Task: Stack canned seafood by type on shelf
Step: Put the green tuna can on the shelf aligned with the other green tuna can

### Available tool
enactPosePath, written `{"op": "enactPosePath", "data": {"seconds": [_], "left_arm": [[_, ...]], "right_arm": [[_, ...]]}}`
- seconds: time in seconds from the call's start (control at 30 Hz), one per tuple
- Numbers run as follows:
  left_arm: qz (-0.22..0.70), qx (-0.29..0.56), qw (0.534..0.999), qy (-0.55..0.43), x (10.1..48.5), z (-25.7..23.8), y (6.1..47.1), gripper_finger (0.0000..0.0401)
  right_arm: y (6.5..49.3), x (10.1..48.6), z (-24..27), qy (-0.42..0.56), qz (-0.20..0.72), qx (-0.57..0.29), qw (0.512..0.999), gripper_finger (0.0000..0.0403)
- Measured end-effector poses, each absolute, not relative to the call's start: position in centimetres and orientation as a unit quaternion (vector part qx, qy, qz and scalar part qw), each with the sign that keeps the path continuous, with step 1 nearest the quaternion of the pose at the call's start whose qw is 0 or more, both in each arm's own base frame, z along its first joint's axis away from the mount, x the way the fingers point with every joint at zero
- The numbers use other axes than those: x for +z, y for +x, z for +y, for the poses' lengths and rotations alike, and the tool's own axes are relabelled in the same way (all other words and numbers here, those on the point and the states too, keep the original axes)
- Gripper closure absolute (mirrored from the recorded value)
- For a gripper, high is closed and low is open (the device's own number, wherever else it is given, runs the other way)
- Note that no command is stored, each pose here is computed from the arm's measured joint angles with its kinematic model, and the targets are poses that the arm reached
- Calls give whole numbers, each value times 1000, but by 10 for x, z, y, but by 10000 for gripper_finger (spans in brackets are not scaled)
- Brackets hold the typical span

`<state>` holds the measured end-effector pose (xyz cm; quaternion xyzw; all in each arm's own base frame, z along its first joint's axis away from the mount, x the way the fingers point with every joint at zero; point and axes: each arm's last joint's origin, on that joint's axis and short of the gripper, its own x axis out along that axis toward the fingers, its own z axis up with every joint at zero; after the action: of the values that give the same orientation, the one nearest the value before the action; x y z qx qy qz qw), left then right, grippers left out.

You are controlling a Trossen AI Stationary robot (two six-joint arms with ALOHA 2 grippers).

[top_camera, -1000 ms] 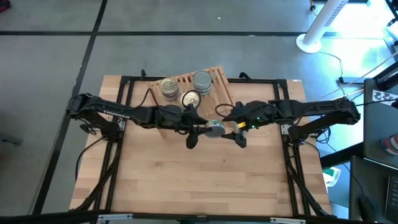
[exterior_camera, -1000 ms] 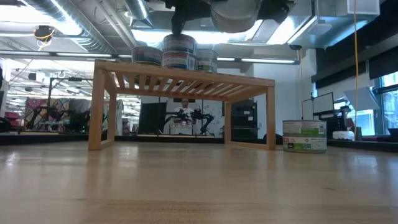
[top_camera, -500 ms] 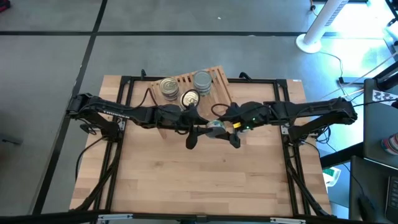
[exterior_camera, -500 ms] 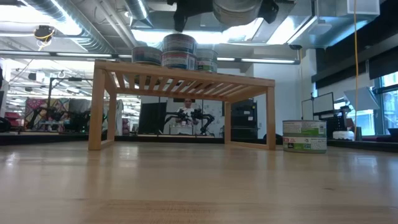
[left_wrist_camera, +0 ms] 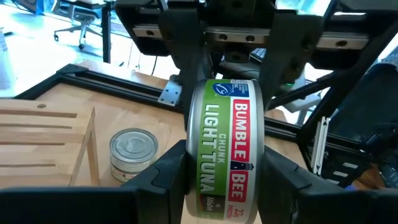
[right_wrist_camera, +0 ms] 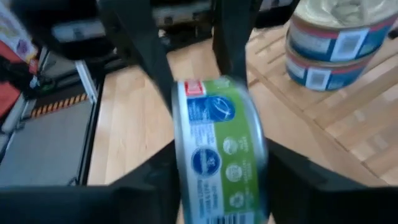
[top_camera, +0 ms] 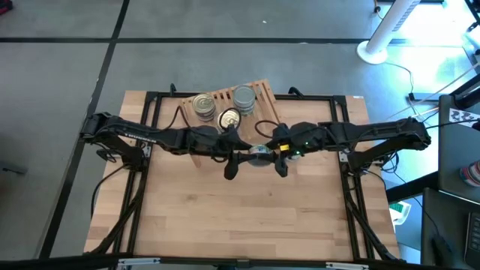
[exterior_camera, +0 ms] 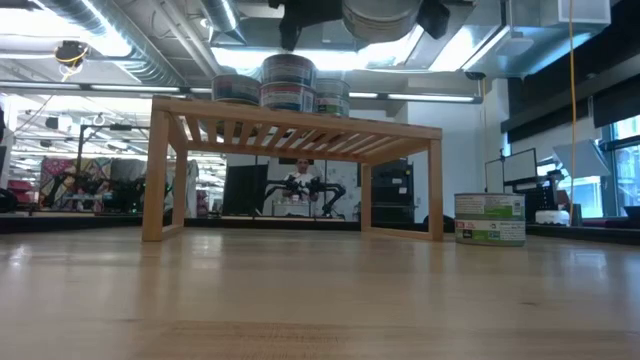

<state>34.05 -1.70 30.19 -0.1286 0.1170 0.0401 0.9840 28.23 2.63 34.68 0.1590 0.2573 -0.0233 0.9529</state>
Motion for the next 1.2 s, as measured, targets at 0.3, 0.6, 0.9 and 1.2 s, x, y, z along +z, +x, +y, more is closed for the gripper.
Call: {"op": "enactPosePath", "data": {"seconds": [0.3,0.6,0.9,1.2], "left_arm": [[112,44,984,-128,304,-16,340,214],[111,39,989,-95,304,-16,340,192],[108,47,993,4,310,-14,336,190],[70,85,992,55,336,-12,317,190]], "right_arm": [[285,351,26,172,231,-28,957,268],[285,351,26,198,230,-34,952,268],[284,352,9,227,223,-71,945,268],[281,349,-32,261,219,-148,929,267]]}}
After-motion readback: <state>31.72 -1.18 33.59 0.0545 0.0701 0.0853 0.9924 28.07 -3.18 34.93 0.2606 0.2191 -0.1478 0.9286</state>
